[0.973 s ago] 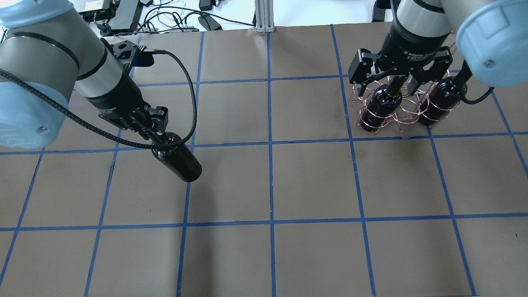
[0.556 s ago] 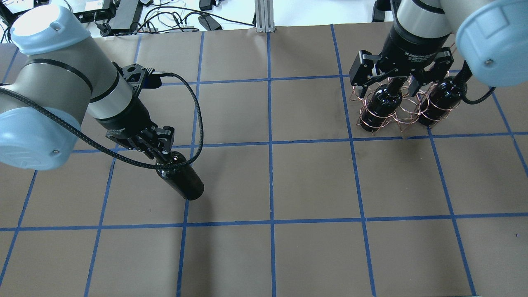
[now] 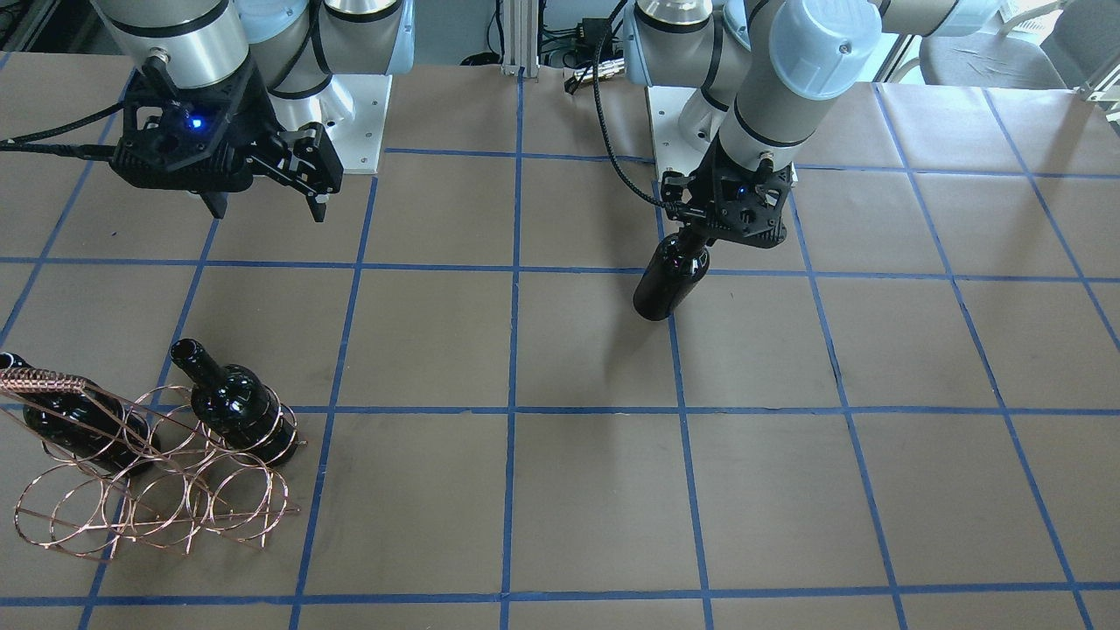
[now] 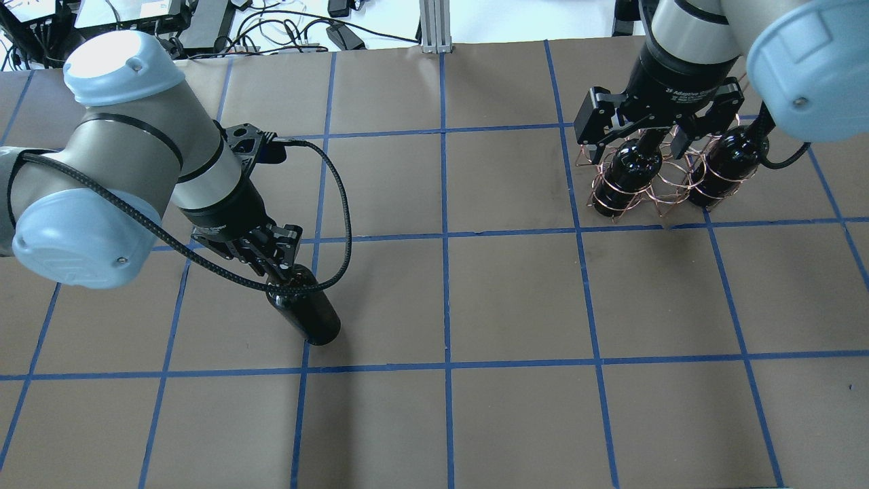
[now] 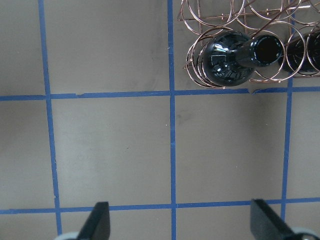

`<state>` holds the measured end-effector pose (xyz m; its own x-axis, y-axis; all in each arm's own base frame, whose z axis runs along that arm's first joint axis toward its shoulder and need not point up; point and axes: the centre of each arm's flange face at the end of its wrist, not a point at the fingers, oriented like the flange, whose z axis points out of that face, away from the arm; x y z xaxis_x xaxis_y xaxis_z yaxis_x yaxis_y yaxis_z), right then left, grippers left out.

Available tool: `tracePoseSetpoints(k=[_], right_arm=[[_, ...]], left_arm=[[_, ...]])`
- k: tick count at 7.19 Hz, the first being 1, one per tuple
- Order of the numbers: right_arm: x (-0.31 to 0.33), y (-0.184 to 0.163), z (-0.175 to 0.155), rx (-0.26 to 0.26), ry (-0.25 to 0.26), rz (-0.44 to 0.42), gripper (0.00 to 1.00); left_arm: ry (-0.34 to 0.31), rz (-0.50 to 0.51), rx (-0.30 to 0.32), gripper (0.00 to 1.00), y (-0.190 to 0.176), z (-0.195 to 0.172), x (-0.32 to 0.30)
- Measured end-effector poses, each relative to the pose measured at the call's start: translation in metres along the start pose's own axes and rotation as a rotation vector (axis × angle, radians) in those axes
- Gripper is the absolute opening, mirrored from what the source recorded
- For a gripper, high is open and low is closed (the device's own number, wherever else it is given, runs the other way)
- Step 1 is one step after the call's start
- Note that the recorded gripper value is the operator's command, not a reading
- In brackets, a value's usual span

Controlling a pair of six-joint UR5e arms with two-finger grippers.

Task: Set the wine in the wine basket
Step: 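Lower the bottle onto the table and open the left gripper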

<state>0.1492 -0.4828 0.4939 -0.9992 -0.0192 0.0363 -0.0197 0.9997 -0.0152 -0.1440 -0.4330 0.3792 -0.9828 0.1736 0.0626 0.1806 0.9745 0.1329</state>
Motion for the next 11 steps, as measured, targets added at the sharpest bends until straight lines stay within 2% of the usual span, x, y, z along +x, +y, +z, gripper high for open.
tracePoseSetpoints(k=[2, 7, 8, 9, 11], right_arm=[[0.0003, -0.001, 0.0008, 0.001, 0.004, -0.042, 0.99], [0.0004, -0.0018, 0.0006, 0.008, 0.005, -0.052, 0.99], [0.0005, -0.0018, 0.0007, 0.008, 0.006, -0.052, 0.99], [0.0005, -0.0018, 0.0008, 0.008, 0.006, -0.052, 0.99], [0.0005, -0.0019, 0.0009, 0.008, 0.006, -0.052, 0.99]], left_arm=[[-0.004, -0.001, -0.012, 0.0, -0.0033, 0.0045, -0.0009], [0.008, -0.01, -0.011, 0.0, -0.0072, 0.0049, 0.0008], [0.008, -0.011, -0.013, 0.72, -0.0075, 0.0053, 0.0007], [0.005, -0.012, -0.015, 1.0, -0.0078, 0.0058, 0.0001], [-0.005, -0.015, -0.009, 1.0, -0.0096, 0.0018, -0.0016]])
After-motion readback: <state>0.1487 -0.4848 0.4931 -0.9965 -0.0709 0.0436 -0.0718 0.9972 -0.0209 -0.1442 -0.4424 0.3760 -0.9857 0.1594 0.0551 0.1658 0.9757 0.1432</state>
